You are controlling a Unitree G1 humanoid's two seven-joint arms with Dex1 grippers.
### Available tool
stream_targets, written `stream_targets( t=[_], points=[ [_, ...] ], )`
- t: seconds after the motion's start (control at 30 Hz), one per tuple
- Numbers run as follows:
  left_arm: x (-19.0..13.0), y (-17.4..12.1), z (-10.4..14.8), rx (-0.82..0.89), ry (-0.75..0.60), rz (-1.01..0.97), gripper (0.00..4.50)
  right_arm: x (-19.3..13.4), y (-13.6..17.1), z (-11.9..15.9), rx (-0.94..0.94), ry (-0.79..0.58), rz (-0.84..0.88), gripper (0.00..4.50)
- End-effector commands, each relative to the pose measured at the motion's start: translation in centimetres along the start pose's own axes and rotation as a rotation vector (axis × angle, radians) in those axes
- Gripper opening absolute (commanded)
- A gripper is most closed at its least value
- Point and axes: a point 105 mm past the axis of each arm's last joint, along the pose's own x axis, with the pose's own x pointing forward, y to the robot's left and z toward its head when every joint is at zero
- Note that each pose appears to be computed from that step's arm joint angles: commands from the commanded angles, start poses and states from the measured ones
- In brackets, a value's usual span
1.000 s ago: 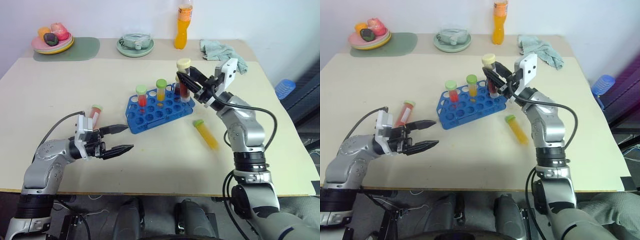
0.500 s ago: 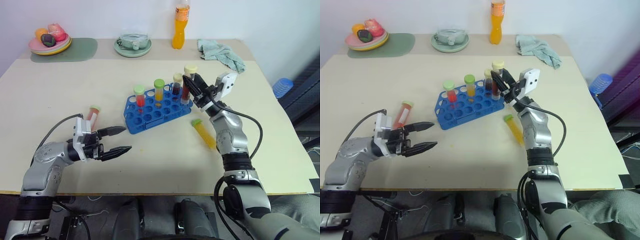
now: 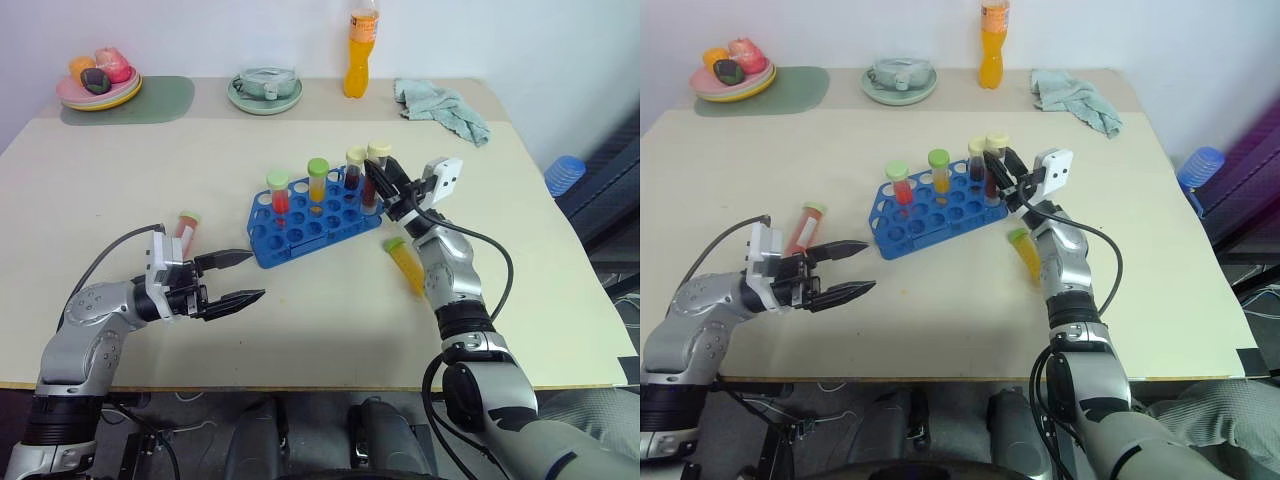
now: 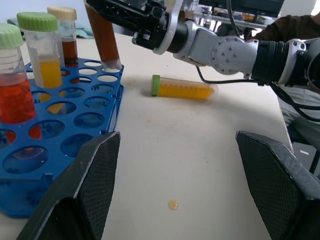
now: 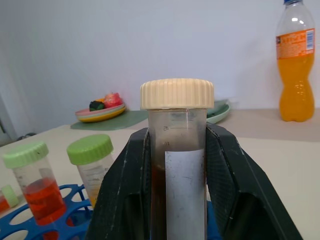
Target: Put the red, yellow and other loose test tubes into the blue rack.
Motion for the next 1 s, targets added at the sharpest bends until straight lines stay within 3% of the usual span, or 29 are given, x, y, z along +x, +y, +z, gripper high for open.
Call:
stream_targets(
  t=[0.03, 0.3, 0.83, 0.93, 1.0],
  points=[
    [-0.1, 0.1, 1.4, 0.044, -0.022, 0.001, 3.77, 0.3, -0.2, 0.6, -0.024, -0.04, -0.022, 1.15],
    [0.0, 0.1, 1.7, 0.049, -0.024, 0.001, 3.77, -0.2, 0.3, -0.6, -0.056, -0.042, -0.05, 1.15],
    [-0.4, 0.2, 1.4, 0.043, -0.029, 0.018, 3.77, -1.1, 3.3, -2.5, -0.032, -0.05, 0.047, 1.15],
    [-0.5, 0.2, 1.4, 0.043, -0.031, 0.018, 3.77, -1.0, 3.2, -2.2, -0.028, -0.058, 0.055, 2.28],
    [-0.4, 0.2, 1.4, 0.043, -0.031, 0.018, 3.77, -1.0, 3.2, -2.0, -0.038, -0.06, 0.059, 3.31]
  ],
)
